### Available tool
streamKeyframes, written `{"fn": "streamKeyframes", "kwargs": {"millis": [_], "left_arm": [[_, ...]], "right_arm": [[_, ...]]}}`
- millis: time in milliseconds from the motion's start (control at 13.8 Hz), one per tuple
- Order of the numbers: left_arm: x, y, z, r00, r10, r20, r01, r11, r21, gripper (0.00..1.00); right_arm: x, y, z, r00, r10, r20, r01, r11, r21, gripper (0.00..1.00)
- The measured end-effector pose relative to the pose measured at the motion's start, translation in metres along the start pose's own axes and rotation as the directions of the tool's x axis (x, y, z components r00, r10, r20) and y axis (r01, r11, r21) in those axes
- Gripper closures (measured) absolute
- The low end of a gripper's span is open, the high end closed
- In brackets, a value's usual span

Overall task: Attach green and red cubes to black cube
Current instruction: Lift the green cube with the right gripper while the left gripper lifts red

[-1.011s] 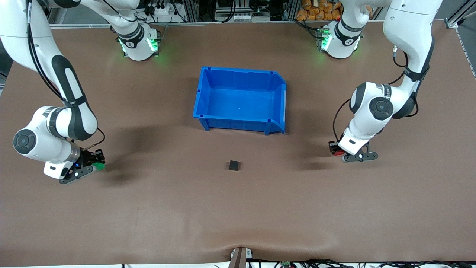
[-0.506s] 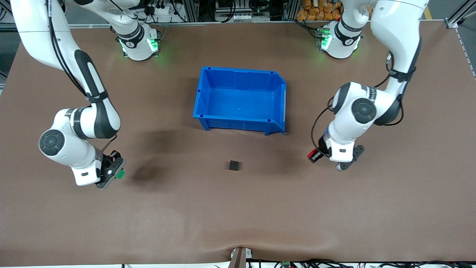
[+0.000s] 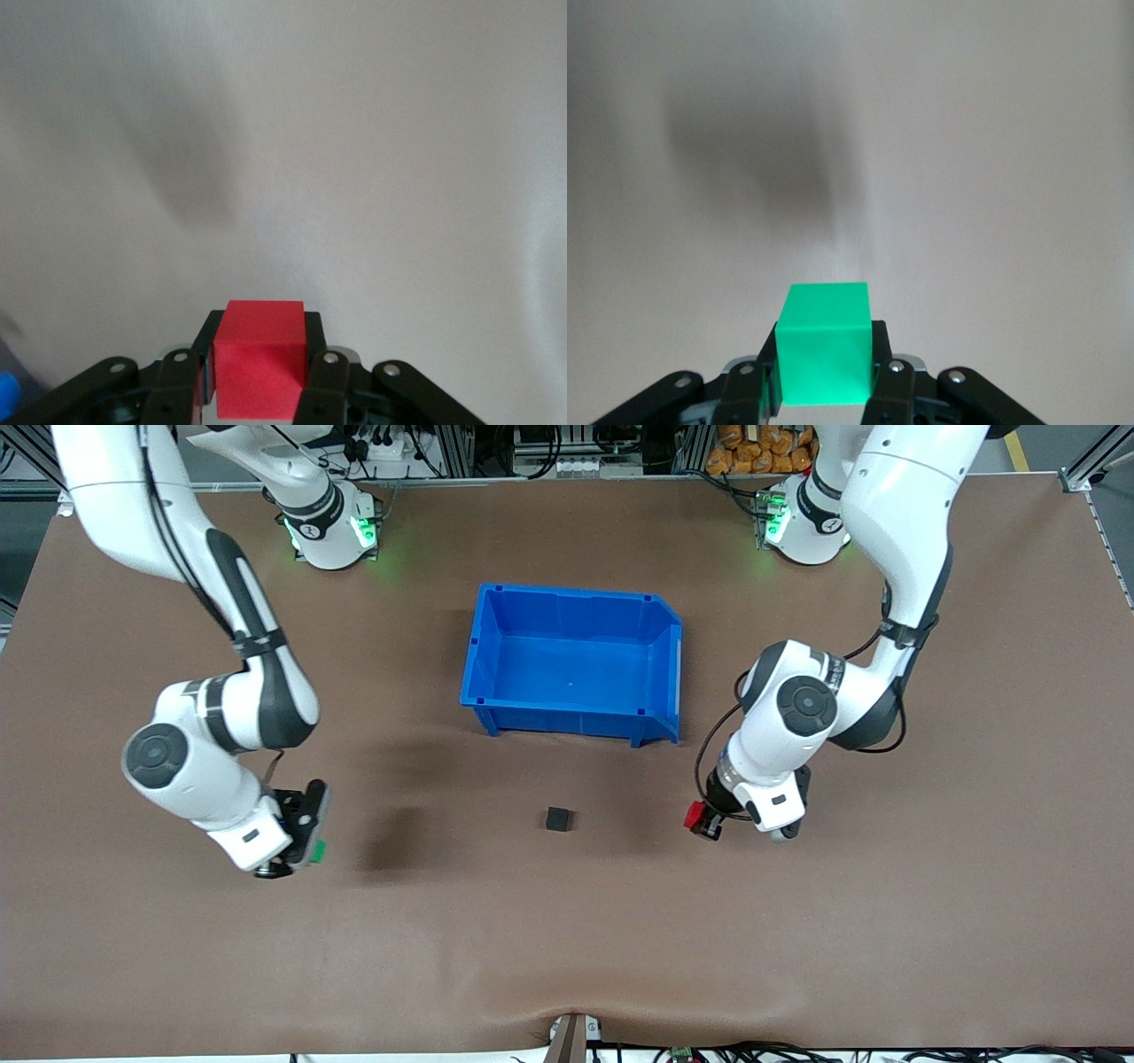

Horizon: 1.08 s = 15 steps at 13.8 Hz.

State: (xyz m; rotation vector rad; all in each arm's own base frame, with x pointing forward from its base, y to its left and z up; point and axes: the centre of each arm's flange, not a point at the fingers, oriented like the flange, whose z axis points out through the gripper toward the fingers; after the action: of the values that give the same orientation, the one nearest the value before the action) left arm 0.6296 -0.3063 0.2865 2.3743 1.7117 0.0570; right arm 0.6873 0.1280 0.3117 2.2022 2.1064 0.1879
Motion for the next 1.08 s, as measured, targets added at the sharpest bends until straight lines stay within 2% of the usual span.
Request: {"fn": "streamKeyframes", "kwargs": {"millis": [217,506,795,1084], "left_arm": [[-0.027,0.006,0.006,0.994,-0.108,0.014,0.108,0.994,-0.006,0.60],[-0.049,0.005,0.014,0.979,-0.202,0.021,0.202,0.979,0.004,0.60],[-0.067,0.022,0.042,0.966,-0.255,0.041,0.255,0.967,0.000,0.60],[-0.066,0.032,0.071,0.975,-0.215,0.048,0.215,0.977,-0.001,0.60]], "right_arm": [[0.036,-0.003,-0.006,0.998,-0.056,-0.011,0.056,0.998,-0.013,0.60],[0.075,-0.015,-0.003,0.995,-0.101,-0.016,0.101,0.995,0.005,0.60],[0.086,-0.026,0.006,1.000,-0.018,-0.001,0.018,0.998,0.059,0.60],[0.112,-0.040,0.016,0.999,0.045,0.013,-0.046,0.995,0.090,0.60]]}}
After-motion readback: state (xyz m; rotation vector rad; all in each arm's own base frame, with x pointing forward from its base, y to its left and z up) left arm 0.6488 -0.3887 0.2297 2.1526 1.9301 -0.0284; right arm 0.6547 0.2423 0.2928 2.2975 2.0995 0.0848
